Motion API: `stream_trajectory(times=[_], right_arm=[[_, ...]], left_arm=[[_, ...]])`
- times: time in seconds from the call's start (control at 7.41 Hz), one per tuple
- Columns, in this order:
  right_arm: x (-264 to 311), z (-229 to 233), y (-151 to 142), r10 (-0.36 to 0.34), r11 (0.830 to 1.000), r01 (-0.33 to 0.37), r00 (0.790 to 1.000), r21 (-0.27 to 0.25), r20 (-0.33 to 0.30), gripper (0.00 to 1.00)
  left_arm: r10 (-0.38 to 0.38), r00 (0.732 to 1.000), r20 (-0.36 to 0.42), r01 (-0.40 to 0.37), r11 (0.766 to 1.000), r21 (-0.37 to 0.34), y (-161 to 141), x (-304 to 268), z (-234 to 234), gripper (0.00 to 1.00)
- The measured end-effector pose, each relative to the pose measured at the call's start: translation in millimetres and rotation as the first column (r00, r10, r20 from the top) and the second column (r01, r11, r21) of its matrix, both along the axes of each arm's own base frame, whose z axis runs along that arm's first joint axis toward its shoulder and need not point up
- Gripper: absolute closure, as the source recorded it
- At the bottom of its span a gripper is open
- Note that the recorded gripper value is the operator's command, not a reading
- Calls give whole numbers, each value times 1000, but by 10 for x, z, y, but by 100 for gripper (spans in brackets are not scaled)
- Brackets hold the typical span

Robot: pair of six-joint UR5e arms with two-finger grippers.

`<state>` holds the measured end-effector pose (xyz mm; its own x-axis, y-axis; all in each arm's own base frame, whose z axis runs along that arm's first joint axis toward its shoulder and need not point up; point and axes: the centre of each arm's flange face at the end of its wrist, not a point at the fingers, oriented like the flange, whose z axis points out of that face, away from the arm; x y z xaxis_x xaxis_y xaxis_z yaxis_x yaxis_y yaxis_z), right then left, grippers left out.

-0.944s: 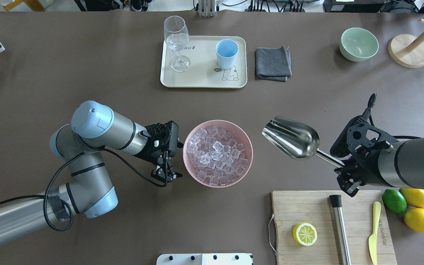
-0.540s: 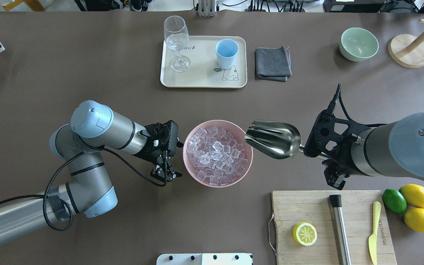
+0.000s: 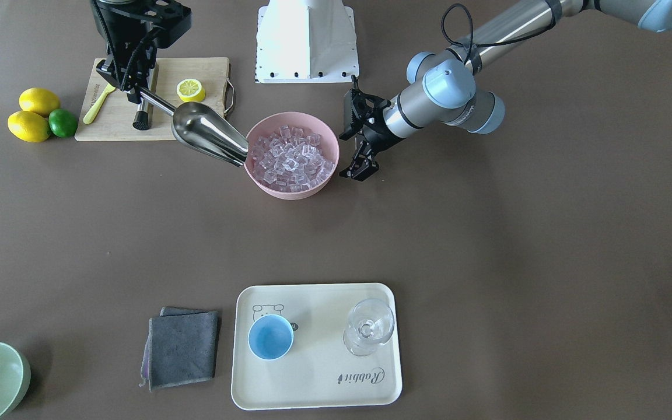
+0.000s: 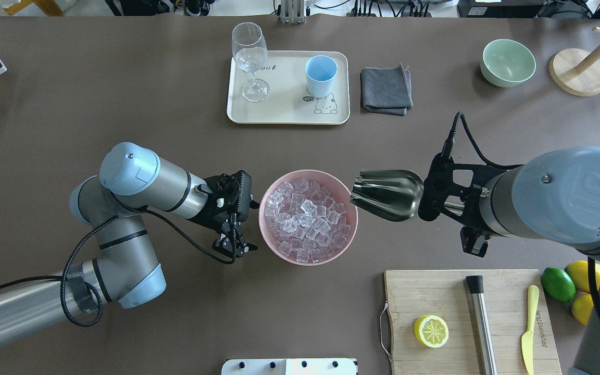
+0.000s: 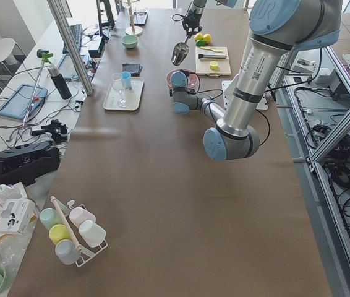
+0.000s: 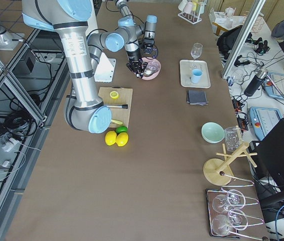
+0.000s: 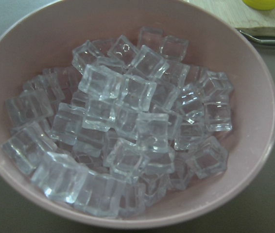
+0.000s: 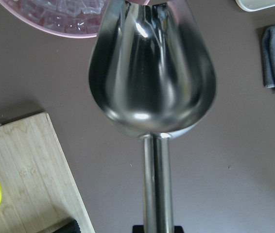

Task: Put ice in cup with scoop
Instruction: 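Lift the metal scoop with the right gripper and carry it toward the bowl, then lower the scoop into the ice cubes with the right gripper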

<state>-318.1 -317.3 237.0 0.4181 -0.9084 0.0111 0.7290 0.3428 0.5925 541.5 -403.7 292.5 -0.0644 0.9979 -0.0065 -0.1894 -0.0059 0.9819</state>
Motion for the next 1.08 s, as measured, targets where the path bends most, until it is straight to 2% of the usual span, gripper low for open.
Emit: stream_trajectory(times=[0.4,0.81,1.08], right_arm=[[-64,-418,-99,-84,994,92,987,59,-136,100],[-157,-506,-195,-140,981,165,967,105,-211,100],[-198,-562,-224,-165,975,195,957,109,-240,100]], left_arm=[[0,1000,0,0,1000,-1,0,0,2,2],[0,1000,0,0,1000,-1,0,0,-2,2],[-1,1000,0,1,1000,-1,-2,2,-1,2]])
